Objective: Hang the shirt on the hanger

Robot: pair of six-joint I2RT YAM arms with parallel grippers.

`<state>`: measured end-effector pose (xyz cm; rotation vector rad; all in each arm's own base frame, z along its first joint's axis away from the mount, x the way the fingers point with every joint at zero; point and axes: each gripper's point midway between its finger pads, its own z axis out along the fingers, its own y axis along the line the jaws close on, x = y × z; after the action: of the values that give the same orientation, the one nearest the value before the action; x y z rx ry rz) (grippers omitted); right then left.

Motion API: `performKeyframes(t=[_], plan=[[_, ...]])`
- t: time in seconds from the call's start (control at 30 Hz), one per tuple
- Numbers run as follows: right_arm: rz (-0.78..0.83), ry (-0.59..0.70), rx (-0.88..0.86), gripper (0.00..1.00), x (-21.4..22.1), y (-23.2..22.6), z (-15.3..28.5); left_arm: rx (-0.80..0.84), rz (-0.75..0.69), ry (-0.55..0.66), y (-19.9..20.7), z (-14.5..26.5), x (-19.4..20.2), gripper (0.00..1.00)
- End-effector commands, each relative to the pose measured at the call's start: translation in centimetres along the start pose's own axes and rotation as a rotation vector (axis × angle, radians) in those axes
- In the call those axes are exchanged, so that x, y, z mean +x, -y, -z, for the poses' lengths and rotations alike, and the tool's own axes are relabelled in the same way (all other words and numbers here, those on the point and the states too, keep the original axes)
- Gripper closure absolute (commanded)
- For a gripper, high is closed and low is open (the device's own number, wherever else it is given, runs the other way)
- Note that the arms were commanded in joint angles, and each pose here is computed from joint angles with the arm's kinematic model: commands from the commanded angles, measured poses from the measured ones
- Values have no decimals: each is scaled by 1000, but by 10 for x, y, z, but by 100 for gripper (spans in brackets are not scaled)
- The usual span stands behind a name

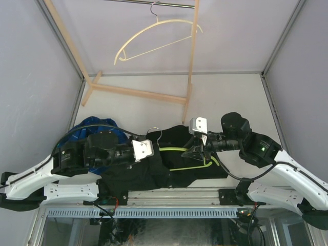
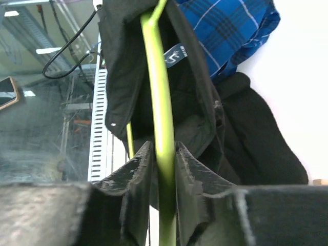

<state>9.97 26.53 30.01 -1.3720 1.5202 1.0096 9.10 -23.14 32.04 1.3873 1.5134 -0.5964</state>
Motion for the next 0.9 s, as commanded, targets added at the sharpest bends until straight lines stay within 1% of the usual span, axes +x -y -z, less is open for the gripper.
performKeyframes(t=[0.0, 0.07, 0.1, 0.17, 0.2, 0.23, 0.27, 0.33, 0.4, 0.57, 0.6, 0.63, 0.73, 0.87], plan=[[-30, 28, -77, 83, -13, -16, 5, -79, -42, 86, -20, 13, -28, 100], [-47, 28, -78, 94, -13, -16, 5, -102, -45, 96, -24, 14, -30, 98], [-54, 32, -75, 100, -14, -16, 5, -119, -40, 102, -27, 14, -31, 95], [-66, 46, -65, 100, -17, -14, 5, -141, -32, 116, -31, 16, -34, 85], [-73, 56, -52, 100, -19, -12, 5, -153, -22, 131, -32, 18, -36, 77], [-82, 67, -25, 100, -21, -8, 5, -167, -10, 145, -34, 19, -37, 64], [-89, 78, -2, 100, -23, -4, 6, -181, 2, 161, -36, 21, -39, 56], [-108, 98, 49, 100, -25, 3, 6, -200, 21, 190, -39, 24, -41, 43], [-125, 122, 102, 100, -25, 11, 7, -220, 40, 220, -42, 29, -44, 33], [-167, 224, 245, 100, -29, 30, 17, -274, 76, 272, -52, 46, -52, 22], [-177, 250, 275, 100, -30, 34, 20, -284, 80, 279, -53, 49, -52, 15], [-186, 286, 304, 100, -33, 37, 24, -292, 85, 288, -55, 52, -53, 12], [-221, 387, 421, 100, -38, 52, 39, -334, 113, 312, -62, 59, -56, 11], [-239, 565, 626, 100, -56, 74, 80, -440, 172, 330, -80, 65, -61, 8]])
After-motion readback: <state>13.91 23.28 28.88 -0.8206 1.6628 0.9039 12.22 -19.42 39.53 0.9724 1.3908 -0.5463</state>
